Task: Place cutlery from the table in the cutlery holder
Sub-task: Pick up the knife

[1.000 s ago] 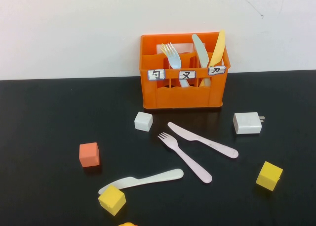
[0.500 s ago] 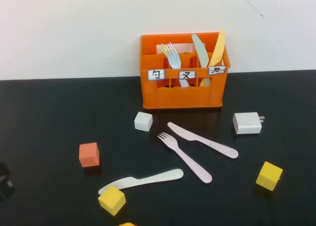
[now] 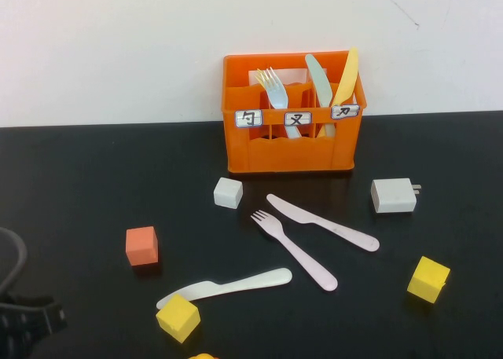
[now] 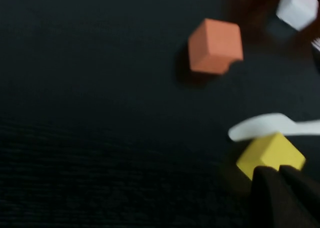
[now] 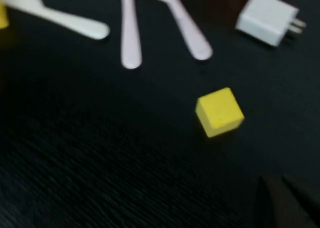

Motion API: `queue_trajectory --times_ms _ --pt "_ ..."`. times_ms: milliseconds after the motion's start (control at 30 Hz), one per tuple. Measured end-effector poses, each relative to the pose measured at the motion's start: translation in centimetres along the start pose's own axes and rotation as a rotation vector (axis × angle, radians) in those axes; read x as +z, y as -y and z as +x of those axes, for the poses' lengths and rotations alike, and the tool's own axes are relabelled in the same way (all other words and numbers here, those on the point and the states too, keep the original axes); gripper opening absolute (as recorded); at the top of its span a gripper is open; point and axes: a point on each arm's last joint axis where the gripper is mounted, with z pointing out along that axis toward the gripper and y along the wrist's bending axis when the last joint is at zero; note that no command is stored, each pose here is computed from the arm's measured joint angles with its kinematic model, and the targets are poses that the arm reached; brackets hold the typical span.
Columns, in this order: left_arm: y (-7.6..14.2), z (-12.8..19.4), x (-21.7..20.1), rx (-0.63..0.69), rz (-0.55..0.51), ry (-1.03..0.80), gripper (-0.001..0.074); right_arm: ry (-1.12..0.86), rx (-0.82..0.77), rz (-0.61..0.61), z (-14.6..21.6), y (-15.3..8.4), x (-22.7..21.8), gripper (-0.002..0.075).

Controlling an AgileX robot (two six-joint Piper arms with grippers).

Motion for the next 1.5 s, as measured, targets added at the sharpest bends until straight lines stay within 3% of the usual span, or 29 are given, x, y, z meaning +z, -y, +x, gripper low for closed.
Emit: queue_trajectory --times_ms 300,600,800,1033,1500 --pt "0.7 0.1 -0.4 0.065 0.046 -0.072 -0.0001 -0.136 -0.11 -0.159 -4.6 2.8 4.4 0.0006" --pt "0.9 0.2 0.9 -0.008 0.08 -0.151 -0.0001 -0.23 -0.249 -0.28 -9.7 1.7 10.8 0.0006" --pt "1.4 0.3 1.9 -0.004 0.146 -0.214 -0.0001 -0.303 -0.364 -0.272 -12.7 0.5 14.6 0.0006" --pt "1.6 0.3 1.9 0.026 0.172 -0.218 -0.0001 -0.396 -0.45 -0.279 -13.6 -0.9 19.4 0.0006" --pt "1.9 0.0 2.0 0.009 0.197 -0.185 -0.0001 -0.451 -0.521 -0.332 -14.7 -1.2 26.3 0.0006"
